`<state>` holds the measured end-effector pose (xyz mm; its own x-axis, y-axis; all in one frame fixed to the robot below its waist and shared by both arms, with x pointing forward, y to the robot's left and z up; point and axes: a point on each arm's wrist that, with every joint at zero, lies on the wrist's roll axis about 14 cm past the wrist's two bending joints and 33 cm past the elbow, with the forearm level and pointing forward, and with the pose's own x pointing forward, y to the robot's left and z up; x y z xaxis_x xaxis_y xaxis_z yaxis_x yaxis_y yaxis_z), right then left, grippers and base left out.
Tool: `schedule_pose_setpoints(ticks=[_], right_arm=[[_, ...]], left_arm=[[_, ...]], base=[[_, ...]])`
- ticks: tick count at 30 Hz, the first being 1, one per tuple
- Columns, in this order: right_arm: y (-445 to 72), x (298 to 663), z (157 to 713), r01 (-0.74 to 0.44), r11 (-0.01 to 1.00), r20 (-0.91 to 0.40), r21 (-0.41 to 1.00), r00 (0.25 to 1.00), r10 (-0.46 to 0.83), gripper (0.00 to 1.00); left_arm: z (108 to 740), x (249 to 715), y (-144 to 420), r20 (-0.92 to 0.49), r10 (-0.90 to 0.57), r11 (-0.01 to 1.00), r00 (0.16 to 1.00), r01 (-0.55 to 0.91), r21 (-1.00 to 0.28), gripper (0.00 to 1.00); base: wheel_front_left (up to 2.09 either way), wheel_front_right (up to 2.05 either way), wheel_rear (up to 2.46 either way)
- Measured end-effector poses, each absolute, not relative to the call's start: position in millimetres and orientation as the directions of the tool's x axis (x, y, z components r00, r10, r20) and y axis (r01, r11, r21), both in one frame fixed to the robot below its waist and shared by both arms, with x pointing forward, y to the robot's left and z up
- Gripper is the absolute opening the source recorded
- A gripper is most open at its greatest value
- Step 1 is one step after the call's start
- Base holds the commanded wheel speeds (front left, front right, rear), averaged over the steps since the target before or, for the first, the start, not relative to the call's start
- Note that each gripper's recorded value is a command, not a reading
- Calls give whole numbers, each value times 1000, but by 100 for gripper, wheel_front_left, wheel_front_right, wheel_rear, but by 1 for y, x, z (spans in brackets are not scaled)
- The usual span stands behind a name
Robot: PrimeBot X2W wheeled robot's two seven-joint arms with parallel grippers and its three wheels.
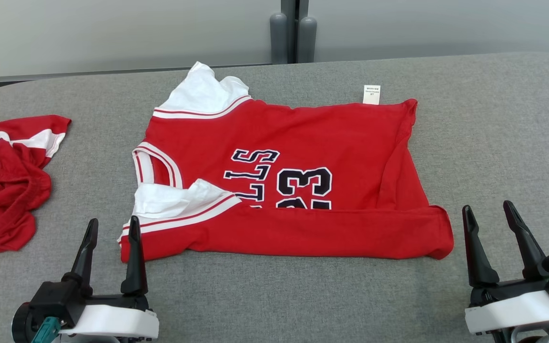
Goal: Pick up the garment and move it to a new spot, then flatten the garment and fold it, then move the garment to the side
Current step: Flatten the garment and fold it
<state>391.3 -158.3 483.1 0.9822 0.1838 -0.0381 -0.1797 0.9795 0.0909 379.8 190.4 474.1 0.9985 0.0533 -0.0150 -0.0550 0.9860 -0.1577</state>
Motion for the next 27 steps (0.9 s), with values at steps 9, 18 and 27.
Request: schedule_pose_setpoints(ticks=[9,18,27], right_arm=[[-155,394,479,-191,977,-54,92,979,196,100],[-147,386,415,-179,972,-267,155,939,216,100],[-138,387,368,-159,967,-397,199,889,227,100]], left_arm=[[466,383,189,-37,44,985,998,-50,-164,100],[405,381,181,-233,17,973,972,-69,-219,100],[365,381,186,-347,32,951,937,-135,-279,100]], base=[[0,0,0],[0,0,0],[0,0,0]])
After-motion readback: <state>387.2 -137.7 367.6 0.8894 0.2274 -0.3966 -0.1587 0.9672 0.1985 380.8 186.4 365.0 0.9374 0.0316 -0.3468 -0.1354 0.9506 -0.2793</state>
